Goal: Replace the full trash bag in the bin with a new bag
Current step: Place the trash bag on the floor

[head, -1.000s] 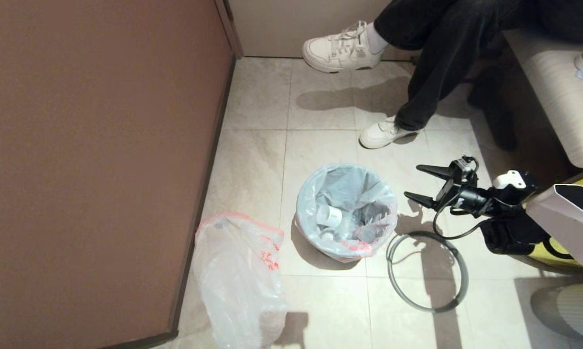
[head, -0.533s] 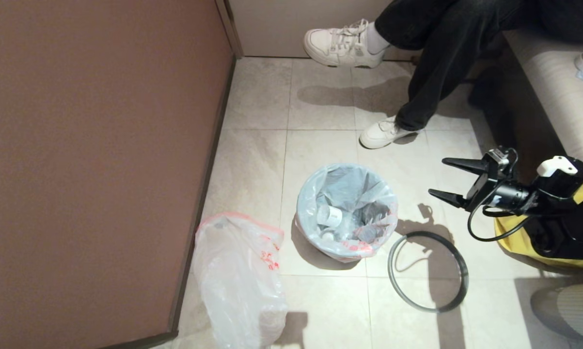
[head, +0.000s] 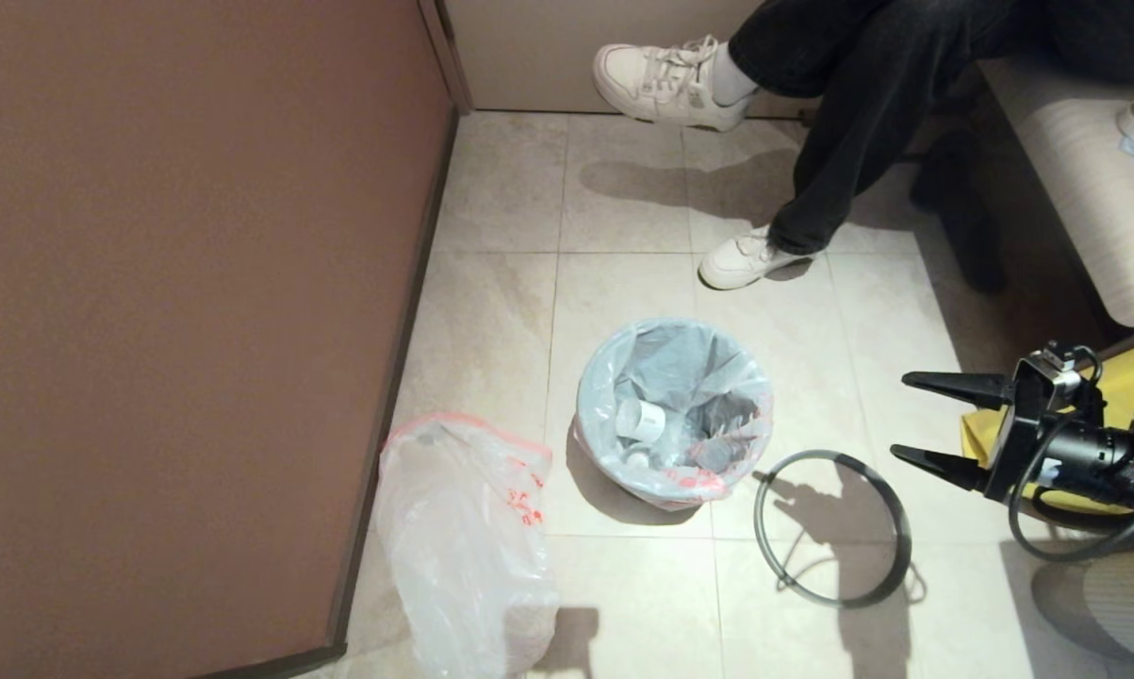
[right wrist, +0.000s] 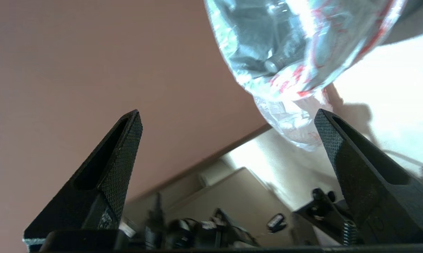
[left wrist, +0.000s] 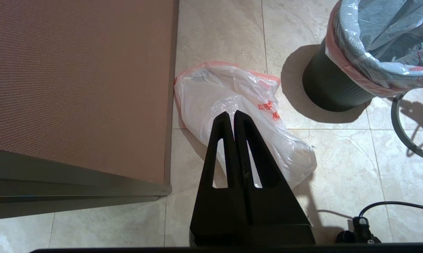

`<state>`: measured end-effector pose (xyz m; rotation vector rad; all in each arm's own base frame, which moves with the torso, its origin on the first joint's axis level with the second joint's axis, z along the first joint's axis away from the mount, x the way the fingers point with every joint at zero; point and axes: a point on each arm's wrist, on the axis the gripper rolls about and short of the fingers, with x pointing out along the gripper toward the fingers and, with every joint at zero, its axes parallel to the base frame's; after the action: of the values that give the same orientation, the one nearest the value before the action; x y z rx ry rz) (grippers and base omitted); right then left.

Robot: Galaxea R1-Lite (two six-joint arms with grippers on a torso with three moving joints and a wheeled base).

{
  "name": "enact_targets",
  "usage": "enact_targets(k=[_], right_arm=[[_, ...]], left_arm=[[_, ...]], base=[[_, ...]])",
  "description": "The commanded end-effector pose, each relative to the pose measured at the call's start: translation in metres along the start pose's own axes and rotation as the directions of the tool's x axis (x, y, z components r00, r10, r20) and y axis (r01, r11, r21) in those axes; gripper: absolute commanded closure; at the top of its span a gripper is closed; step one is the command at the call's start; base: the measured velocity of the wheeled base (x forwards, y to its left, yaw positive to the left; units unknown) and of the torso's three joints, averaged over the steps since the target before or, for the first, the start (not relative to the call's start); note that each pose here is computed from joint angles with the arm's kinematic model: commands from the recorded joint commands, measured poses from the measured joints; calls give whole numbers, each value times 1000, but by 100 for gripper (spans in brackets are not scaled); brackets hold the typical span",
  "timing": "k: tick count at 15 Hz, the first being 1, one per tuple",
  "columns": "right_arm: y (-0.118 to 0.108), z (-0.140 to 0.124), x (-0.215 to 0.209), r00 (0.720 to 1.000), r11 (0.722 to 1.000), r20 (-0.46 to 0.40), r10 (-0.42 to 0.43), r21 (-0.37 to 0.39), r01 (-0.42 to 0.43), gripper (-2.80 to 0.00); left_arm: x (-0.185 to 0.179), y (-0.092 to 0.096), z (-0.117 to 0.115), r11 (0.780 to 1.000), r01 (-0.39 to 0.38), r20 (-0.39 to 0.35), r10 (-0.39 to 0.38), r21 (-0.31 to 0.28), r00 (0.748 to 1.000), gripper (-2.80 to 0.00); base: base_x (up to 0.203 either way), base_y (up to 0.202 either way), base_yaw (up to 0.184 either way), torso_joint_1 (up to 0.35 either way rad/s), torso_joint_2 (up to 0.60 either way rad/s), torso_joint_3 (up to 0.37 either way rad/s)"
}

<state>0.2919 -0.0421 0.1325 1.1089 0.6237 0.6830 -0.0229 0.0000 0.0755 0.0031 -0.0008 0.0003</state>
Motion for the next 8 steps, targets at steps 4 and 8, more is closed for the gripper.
enact_targets(k=[4, 8], right_arm=[[71, -52, -40, 998, 968, 23, -50, -245, 54, -280], [87, -109, -33, 929, 827, 74, -363, -433, 358, -280]], left_arm=[[0, 0, 0, 1000, 0, -1, 0, 0, 1000, 0], [0, 0, 0, 1000, 0, -1, 0, 0, 1000, 0]], base=[[0, 0, 0, 0, 0, 0], [0, 0, 0, 0, 0, 0]])
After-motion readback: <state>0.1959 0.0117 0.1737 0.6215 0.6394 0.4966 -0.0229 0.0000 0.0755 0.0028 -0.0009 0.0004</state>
